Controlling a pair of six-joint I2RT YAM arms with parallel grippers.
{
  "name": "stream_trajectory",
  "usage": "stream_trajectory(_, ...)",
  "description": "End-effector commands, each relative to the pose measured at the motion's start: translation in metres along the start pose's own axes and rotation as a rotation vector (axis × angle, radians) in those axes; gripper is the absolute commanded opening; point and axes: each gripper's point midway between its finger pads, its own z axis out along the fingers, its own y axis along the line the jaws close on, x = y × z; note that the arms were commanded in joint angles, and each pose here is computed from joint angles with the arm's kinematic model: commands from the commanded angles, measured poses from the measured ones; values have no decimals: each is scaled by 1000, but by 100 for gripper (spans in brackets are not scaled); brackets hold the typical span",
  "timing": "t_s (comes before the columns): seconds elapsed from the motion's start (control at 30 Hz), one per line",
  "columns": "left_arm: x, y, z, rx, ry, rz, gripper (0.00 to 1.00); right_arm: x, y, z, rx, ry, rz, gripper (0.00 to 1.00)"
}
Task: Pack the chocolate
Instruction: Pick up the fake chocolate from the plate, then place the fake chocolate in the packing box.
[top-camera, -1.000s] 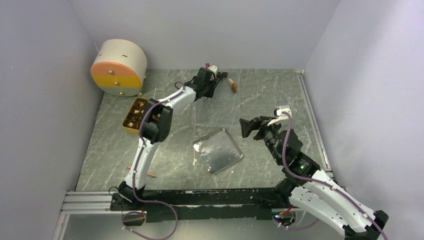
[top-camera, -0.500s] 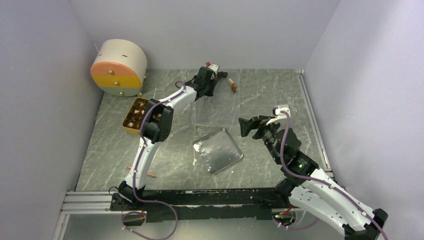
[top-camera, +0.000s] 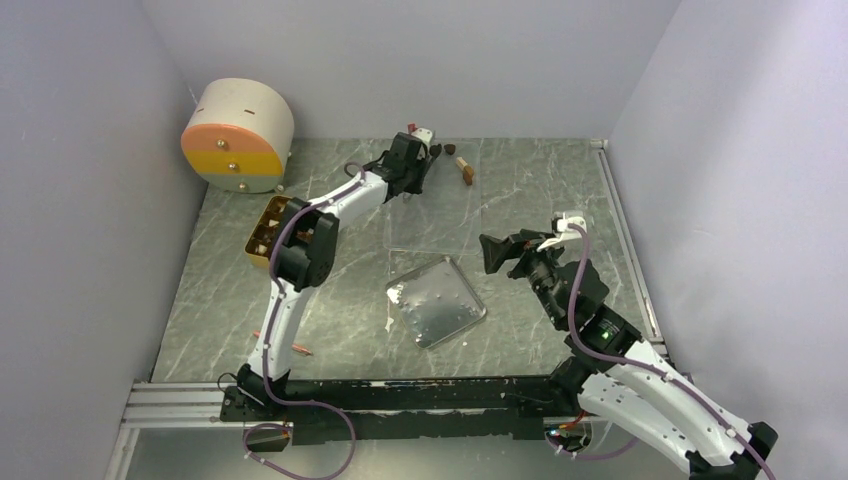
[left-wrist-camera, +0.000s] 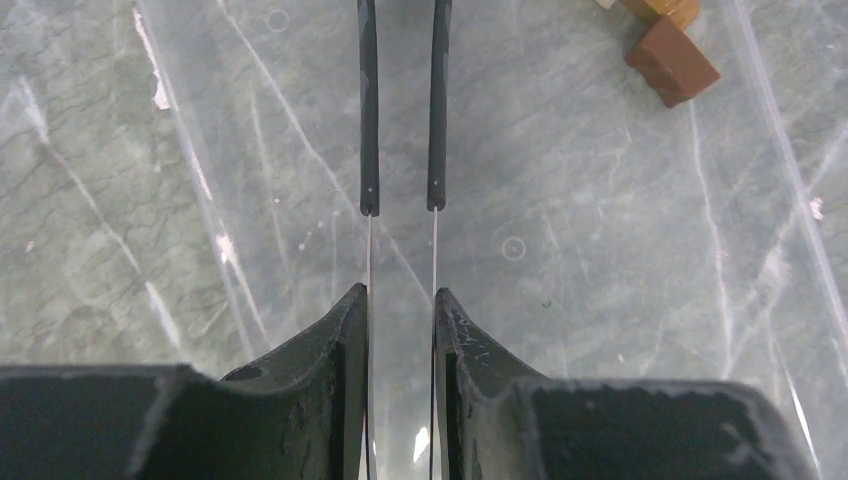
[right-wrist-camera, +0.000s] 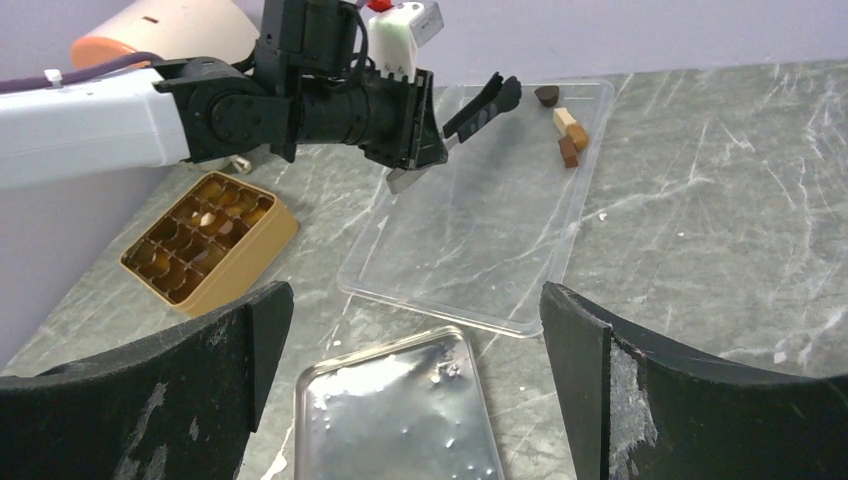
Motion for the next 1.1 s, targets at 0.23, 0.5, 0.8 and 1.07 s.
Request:
stream_trajectory(0.23, -49, 8, -74, -34, -92, -56, 24, -30, 12, -8, -51, -68, 43, 100)
stream_trajectory(0.5, -36, 15, -116, -63, -9, -100, 24, -20, 14, -7, -70, -51, 47, 100)
stream_trajectory(0.8, -12, 30, -175, -117, 55, -122, 24, -27, 16, -7, -84, -77, 45, 100)
stream_trajectory(1.07, 7, 59, -237, -187, 76, -152, 24, -23, 16, -7, -88, -70, 43, 100)
